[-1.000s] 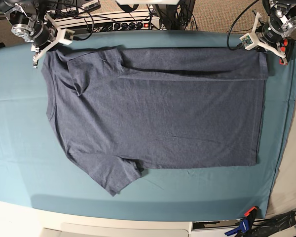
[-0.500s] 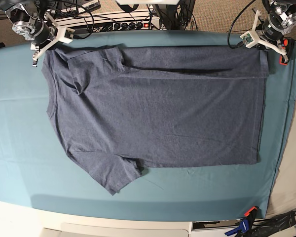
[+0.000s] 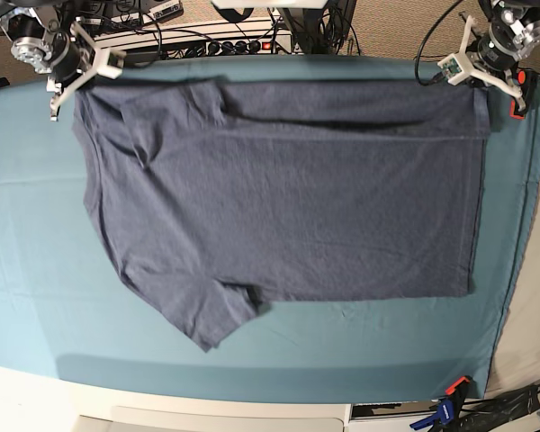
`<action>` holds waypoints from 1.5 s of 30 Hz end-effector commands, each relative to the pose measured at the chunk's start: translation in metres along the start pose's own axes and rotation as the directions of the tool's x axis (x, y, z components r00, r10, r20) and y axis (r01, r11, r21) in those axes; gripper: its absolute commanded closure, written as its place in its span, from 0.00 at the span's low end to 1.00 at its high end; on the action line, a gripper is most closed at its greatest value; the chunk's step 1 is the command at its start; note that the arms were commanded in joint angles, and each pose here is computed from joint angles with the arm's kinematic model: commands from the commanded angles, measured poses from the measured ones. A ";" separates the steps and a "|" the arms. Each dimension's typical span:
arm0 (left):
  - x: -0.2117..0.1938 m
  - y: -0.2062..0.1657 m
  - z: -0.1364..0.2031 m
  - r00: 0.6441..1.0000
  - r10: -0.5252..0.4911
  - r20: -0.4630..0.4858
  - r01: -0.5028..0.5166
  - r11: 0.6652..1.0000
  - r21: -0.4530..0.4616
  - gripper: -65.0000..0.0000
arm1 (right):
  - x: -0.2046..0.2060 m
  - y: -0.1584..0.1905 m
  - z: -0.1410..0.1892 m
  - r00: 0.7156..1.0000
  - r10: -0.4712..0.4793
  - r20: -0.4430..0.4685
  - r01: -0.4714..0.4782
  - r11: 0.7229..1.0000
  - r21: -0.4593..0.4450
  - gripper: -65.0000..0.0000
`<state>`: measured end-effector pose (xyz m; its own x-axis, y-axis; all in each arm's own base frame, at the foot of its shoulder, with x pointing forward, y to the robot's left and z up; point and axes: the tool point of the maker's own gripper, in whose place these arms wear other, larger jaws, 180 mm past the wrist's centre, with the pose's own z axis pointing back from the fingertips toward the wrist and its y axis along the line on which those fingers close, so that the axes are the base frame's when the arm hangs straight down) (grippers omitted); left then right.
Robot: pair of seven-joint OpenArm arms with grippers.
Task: Fold the T-shirt properly
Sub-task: 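Hold the collar-edge corners with both grippers and lift slightly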
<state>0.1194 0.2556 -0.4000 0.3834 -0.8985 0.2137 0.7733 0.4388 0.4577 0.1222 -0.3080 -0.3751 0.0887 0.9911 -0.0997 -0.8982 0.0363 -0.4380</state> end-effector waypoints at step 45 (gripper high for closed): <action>0.064 0.031 0.039 0.992 -0.055 0.110 0.044 0.994 0.102 0.67 | 0.021 -0.041 0.025 1.000 0.008 0.008 -0.007 0.990 -0.144 0.61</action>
<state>0.1426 0.2116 -0.3464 0.3028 -0.9119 0.2771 0.7442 0.4079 0.5290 0.1425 -0.2845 -0.3445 0.0899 0.9921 -0.0872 -0.8429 0.0291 -0.5373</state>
